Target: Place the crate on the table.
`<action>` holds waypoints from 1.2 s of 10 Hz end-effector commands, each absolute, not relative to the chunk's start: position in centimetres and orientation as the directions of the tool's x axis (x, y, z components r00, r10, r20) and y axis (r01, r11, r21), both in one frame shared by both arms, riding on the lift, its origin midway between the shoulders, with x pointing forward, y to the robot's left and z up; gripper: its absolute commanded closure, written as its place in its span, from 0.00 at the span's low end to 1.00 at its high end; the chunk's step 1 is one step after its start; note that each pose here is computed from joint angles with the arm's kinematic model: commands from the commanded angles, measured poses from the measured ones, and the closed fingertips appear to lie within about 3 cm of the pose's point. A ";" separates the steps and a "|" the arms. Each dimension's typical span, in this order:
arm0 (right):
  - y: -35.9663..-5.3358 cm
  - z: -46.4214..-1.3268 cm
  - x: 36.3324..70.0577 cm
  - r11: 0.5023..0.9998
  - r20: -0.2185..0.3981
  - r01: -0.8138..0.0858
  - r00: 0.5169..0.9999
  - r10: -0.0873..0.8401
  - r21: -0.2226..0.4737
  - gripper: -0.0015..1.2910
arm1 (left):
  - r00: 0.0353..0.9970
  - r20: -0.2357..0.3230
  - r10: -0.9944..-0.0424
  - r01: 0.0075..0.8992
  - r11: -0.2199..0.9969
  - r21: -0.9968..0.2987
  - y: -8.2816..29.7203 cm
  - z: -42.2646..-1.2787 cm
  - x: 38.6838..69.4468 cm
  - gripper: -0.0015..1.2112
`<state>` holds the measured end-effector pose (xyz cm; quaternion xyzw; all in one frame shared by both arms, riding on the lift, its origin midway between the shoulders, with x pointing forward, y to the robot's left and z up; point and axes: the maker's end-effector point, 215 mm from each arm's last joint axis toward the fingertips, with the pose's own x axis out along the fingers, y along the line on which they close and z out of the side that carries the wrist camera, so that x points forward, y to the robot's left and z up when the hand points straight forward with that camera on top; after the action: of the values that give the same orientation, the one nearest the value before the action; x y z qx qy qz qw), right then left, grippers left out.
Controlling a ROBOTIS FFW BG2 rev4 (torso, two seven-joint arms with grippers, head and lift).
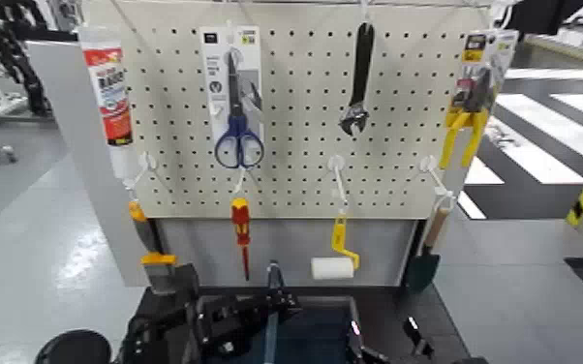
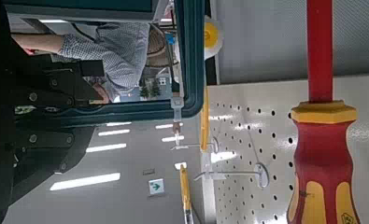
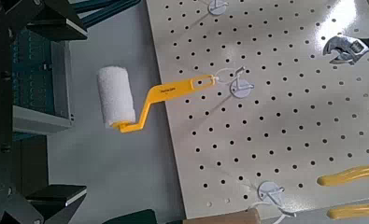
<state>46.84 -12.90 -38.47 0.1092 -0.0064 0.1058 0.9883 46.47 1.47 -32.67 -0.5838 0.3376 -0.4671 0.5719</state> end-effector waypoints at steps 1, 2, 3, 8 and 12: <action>-12.9 -38.5 46.9 0.954 0.037 -0.212 0.977 0.208 0.214 0.11 | 0.340 0.153 -0.928 0.128 -0.116 -0.985 1.5 -33.3 46.6 0.98; -12.9 -38.5 46.9 0.953 0.039 -0.211 0.978 0.207 0.217 0.11 | 0.346 0.156 -0.925 0.126 -0.118 -0.985 1.5 -33.4 46.8 0.98; -12.9 -38.5 46.9 0.953 0.038 -0.213 0.977 0.209 0.216 0.11 | 0.351 0.156 -0.923 0.123 -0.119 -0.985 1.5 -33.6 47.0 0.98; -12.8 -38.5 47.0 0.952 0.041 -0.213 0.977 0.210 0.220 0.11 | 0.358 0.152 -0.921 0.098 -0.124 -0.987 1.9 -34.5 47.1 0.87; -12.9 -38.5 46.9 0.952 0.042 -0.212 0.977 0.208 0.220 0.11 | 0.363 0.184 -0.913 0.151 -0.137 -0.979 2.1 -32.8 47.7 0.43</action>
<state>46.95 -12.97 -38.47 0.1117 -0.0093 0.1065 0.9880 47.58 2.14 -33.32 -0.5986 0.3253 -0.4594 0.5699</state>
